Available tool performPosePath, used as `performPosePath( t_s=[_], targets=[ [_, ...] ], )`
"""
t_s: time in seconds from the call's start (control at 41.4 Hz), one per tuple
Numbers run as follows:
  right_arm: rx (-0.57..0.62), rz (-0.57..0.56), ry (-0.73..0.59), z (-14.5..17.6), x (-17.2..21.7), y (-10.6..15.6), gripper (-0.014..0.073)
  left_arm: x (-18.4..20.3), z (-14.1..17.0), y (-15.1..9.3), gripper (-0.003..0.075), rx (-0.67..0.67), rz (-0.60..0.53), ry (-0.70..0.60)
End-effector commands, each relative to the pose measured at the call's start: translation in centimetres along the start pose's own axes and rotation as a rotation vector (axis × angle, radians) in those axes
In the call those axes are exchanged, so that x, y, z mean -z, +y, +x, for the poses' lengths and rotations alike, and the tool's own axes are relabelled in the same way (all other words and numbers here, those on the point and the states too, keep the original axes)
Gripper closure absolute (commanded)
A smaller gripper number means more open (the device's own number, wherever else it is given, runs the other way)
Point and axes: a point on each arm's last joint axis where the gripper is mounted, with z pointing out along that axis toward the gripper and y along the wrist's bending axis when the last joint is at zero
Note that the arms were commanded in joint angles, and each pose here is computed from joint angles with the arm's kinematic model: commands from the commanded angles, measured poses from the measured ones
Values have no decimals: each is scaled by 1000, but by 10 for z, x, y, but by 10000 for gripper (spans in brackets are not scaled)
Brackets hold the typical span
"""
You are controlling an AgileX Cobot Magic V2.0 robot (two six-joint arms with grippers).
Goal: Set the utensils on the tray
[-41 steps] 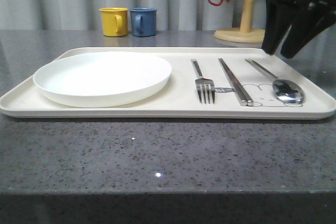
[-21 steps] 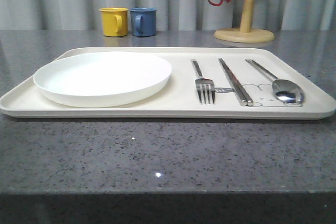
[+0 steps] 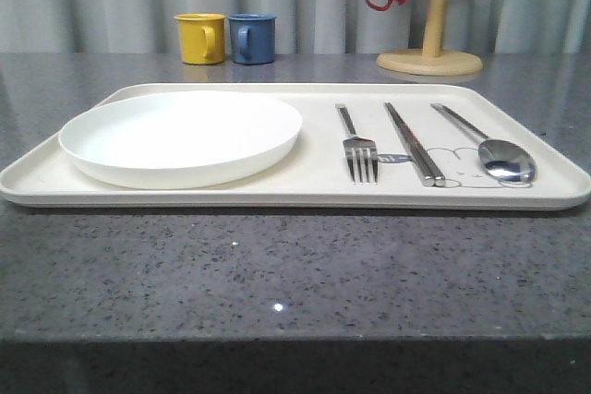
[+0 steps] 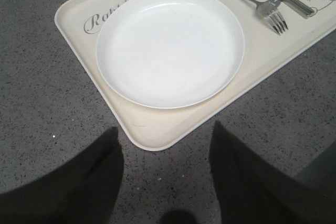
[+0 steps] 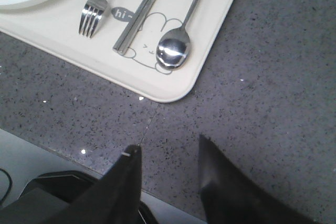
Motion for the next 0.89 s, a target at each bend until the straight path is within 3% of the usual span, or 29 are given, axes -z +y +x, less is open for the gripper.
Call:
performPosePath(
  t_s=[0.0,0.218,0.532,0.653,0.87],
  targets=[
    [17,8,-140,0,11,-1,296,7,-13,1,351,4,-10,-100],
    [18,7,-169,15,16,-1,296,7,-13,1,351,4,-10,-100],
    [18,7,-207,14,13,-1,301,7,-13,1,351,4,-10,-100],
    [18,7,-212,13,14,-1,372,7,-13,1,351,4,-10,-100],
    [18,7,-212,13,14,-1,611,7,-13,1,351,4,-10,-100]
  ],
)
